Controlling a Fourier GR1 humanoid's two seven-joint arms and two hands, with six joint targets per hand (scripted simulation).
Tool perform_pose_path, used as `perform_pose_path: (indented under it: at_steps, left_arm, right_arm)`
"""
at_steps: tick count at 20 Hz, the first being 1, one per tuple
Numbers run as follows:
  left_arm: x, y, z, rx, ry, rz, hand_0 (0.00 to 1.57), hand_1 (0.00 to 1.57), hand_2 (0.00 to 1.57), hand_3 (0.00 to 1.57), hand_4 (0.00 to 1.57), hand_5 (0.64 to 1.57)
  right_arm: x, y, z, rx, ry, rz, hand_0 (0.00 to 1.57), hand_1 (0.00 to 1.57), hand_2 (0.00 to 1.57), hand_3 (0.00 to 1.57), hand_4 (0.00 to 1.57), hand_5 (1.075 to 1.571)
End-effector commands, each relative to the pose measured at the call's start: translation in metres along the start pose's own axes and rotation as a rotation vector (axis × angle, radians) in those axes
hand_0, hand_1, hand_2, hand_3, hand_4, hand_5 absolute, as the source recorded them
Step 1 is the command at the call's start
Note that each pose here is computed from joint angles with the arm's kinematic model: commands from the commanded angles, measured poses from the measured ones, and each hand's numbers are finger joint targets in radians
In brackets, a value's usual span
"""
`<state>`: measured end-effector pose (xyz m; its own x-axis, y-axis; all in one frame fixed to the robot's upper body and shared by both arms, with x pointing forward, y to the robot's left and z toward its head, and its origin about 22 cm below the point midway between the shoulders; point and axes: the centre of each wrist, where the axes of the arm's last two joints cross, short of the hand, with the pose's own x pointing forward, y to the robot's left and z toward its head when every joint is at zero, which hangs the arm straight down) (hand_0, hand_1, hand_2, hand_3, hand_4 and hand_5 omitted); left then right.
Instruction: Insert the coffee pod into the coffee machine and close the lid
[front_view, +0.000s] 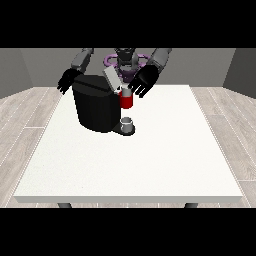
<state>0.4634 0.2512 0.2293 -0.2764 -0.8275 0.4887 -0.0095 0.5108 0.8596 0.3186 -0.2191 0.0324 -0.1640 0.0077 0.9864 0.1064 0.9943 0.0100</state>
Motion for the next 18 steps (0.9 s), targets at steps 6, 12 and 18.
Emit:
perform_pose_path:
  at_steps: [6,12,18]
  left_arm:
    - [-0.001,0.005,0.001,0.014,-0.027,-0.039,1.06,1.06,1.12,0.95,0.36,1.571]
    - [-0.027,-0.024,0.011,-0.095,-0.018,-0.074,0.00,0.00,0.00,0.00,0.00,1.571]
    - [-0.022,-0.007,0.010,-0.076,-0.003,-0.142,0.00,0.00,0.00,0.00,0.00,1.571]
  right_arm:
    - [-0.005,-0.001,0.003,0.019,-0.002,-0.003,0.00,0.00,0.00,0.00,0.46,1.571]
    - [0.009,-0.002,0.000,-0.004,0.021,0.010,0.00,0.00,0.00,0.00,0.42,1.571]
    - [-0.016,0.005,0.019,0.008,0.033,0.015,0.00,0.00,0.00,0.00,0.34,1.571]
